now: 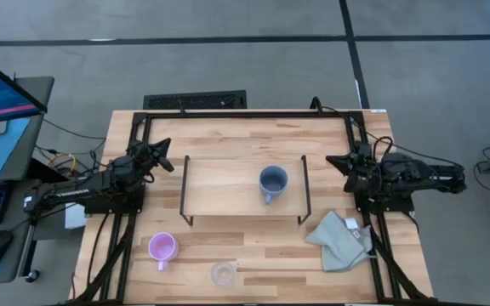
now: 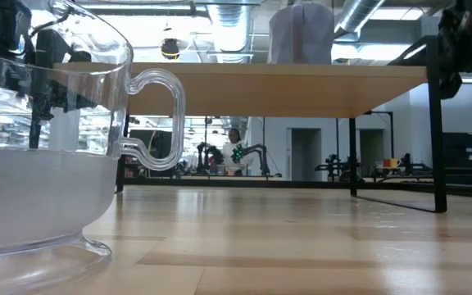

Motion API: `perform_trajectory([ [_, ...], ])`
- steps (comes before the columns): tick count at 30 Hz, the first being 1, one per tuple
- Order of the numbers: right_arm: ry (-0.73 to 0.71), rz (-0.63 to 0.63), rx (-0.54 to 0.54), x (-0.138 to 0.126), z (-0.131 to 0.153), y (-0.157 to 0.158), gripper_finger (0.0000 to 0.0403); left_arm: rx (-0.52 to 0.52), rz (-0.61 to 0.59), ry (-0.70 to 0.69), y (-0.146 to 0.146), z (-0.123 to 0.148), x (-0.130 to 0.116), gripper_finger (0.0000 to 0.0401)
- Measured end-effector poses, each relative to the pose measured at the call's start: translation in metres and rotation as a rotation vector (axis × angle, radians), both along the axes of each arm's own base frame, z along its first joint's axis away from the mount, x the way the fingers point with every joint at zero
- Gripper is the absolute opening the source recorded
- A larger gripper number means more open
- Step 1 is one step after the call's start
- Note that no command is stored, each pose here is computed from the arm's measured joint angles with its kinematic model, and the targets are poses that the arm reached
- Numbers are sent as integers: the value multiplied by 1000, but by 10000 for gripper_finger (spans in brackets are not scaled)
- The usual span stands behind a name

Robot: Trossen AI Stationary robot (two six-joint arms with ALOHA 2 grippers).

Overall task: Stack small to large cups/mugs on shelf
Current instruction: Put the pink mug on the shelf

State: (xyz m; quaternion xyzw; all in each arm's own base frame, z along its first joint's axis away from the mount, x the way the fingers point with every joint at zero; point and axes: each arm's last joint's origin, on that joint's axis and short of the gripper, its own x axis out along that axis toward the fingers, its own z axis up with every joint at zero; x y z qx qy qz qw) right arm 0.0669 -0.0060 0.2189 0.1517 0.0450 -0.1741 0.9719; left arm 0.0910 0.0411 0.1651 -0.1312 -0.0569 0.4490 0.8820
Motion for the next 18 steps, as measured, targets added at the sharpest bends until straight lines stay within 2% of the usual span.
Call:
perform_trajectory([
  [10,0,3,27,7,-14,1,4,-4,0,-3,0,0,0,7],
  [18,-6,8,44,7,-14,1,4,-4,0,-3,0,0,0,7],
])
